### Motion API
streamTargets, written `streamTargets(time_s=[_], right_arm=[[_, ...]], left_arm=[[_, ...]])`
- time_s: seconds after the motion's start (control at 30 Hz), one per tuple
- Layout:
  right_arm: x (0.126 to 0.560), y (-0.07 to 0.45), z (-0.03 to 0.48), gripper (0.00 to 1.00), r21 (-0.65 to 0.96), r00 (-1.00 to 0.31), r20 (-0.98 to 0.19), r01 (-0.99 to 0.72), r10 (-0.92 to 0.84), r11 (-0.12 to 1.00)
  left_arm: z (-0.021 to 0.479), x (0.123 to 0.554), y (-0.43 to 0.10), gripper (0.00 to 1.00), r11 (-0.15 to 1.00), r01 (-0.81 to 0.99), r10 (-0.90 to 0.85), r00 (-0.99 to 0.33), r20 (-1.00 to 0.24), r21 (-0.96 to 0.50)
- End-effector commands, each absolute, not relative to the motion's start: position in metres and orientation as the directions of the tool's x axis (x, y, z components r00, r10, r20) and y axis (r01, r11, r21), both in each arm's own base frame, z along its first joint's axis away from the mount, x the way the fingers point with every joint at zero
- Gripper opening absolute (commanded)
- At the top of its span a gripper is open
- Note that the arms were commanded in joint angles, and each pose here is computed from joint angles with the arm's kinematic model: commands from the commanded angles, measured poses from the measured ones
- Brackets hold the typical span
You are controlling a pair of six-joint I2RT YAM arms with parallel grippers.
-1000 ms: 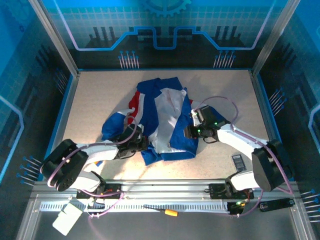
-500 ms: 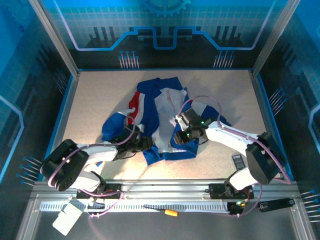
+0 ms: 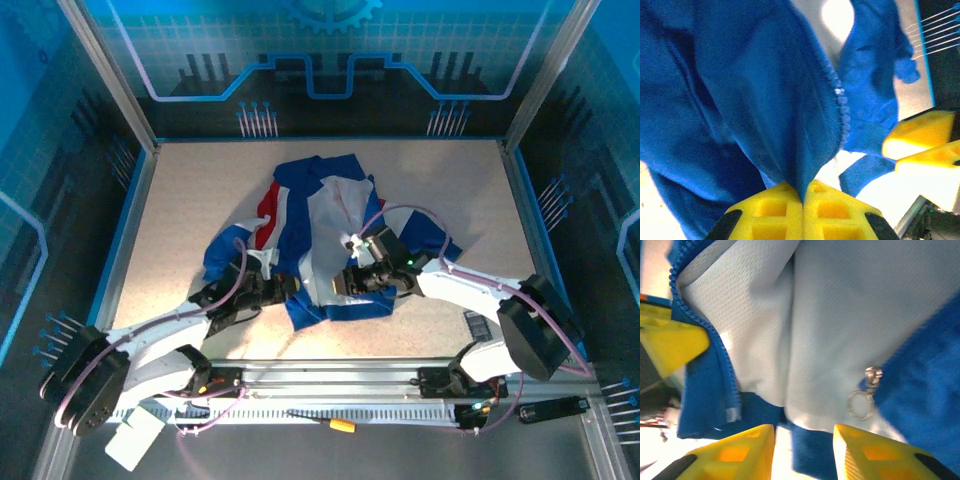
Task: Zip up the jacket
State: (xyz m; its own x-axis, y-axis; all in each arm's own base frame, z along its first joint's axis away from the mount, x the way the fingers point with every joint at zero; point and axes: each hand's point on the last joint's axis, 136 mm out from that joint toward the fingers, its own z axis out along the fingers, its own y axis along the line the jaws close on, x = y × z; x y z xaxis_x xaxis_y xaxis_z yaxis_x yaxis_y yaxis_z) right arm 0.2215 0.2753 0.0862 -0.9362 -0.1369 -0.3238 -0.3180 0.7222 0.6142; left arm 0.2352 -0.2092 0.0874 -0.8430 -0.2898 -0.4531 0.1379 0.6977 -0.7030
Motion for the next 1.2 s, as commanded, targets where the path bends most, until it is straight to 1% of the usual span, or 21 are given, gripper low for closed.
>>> streamTargets(time_s=[0.0,0.1,0.27,0.53,0.6,0.73,0.97,1.17], right_arm=[[0.211,0.304,0.104,0.40,0.785,-0.972,-0.224,-0.220,-0.066,0.579],[0.205,0.318,0.104,0.42,0.837,-0.984,-0.171,-0.175,-0.056,0.518],[0.201,0.337,0.108,0.48,0.877,-0.987,-0.143,-0.158,-0.067,0.453],[0.192,0.348,0.110,0.51,0.897,-0.991,-0.108,-0.130,-0.077,0.422],[0.189,0.350,0.110,0.54,0.900,-0.992,-0.100,-0.125,-0.081,0.418],[0.188,0.350,0.112,0.56,0.916,-0.995,-0.081,-0.099,-0.061,0.389],[0.189,0.349,0.124,0.59,0.922,-0.994,-0.103,-0.112,-0.043,0.372],[0.187,0.353,0.125,0.62,0.926,-0.995,-0.087,-0.100,-0.050,0.364]], left_arm=[[0.107,0.233,-0.216,0.00,0.648,0.267,-0.257,-0.806,-0.534,-0.713],[0.121,0.231,-0.220,0.00,0.606,0.326,-0.261,-0.780,-0.569,-0.725],[0.136,0.233,-0.220,0.00,0.574,0.358,-0.296,-0.748,-0.595,-0.736],[0.132,0.237,-0.213,0.00,0.585,0.306,-0.344,-0.745,-0.572,-0.751],[0.131,0.239,-0.211,0.00,0.589,0.291,-0.361,-0.740,-0.568,-0.753],[0.127,0.240,-0.208,0.00,0.601,0.274,-0.371,-0.736,-0.566,-0.751],[0.121,0.239,-0.206,0.00,0.610,0.258,-0.368,-0.745,-0.557,-0.749],[0.124,0.240,-0.206,0.00,0.598,0.255,-0.389,-0.737,-0.553,-0.760]])
